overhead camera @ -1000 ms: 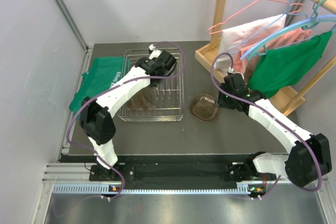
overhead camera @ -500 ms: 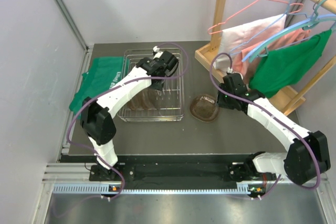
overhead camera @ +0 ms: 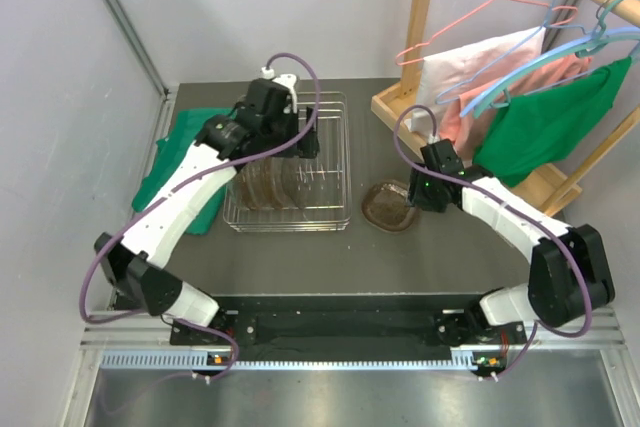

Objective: Load the plates into the dish rack
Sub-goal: Insert the plate into the dish rack.

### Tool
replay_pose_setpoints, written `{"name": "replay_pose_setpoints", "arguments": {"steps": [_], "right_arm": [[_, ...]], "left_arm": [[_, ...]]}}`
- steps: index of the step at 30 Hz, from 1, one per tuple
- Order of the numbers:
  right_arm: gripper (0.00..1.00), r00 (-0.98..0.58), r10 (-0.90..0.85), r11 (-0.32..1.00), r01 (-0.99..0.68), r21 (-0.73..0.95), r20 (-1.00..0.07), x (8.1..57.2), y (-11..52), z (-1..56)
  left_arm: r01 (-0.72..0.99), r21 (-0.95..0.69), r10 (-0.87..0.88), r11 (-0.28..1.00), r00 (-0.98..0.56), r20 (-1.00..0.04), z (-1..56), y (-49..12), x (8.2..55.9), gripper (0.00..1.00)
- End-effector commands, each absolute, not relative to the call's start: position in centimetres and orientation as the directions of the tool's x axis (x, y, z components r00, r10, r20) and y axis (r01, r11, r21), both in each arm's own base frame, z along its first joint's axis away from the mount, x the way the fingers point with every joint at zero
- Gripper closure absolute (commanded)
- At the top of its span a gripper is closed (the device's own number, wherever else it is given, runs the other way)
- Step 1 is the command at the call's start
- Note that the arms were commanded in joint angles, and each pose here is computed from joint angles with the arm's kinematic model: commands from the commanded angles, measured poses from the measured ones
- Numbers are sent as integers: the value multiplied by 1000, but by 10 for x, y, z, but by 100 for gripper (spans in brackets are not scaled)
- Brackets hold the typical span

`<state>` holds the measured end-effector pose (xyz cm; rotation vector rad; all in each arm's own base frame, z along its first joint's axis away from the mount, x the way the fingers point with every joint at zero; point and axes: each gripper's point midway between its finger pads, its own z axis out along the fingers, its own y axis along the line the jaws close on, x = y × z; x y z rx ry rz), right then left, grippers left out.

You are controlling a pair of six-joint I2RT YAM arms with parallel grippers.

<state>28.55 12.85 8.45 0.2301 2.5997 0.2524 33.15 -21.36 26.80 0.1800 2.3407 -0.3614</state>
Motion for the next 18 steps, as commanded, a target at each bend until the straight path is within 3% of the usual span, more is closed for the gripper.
{"name": "replay_pose_setpoints", "arguments": {"steps": [1, 11, 18], "right_arm": [[52, -849, 219, 961, 103, 256, -481, 304, 131, 83], [62, -873, 186, 979, 123, 164, -451, 317, 121, 57], [78, -862, 184, 981, 131, 142, -472, 316, 114, 61]], "left_arm": [[379, -422, -71, 824, -669, -740, 310, -234, 326, 8], [484, -530, -102, 697, -664, -741, 331, -236, 305, 5], [469, -540, -102, 699, -682, -724, 322, -236, 307, 4]]}}
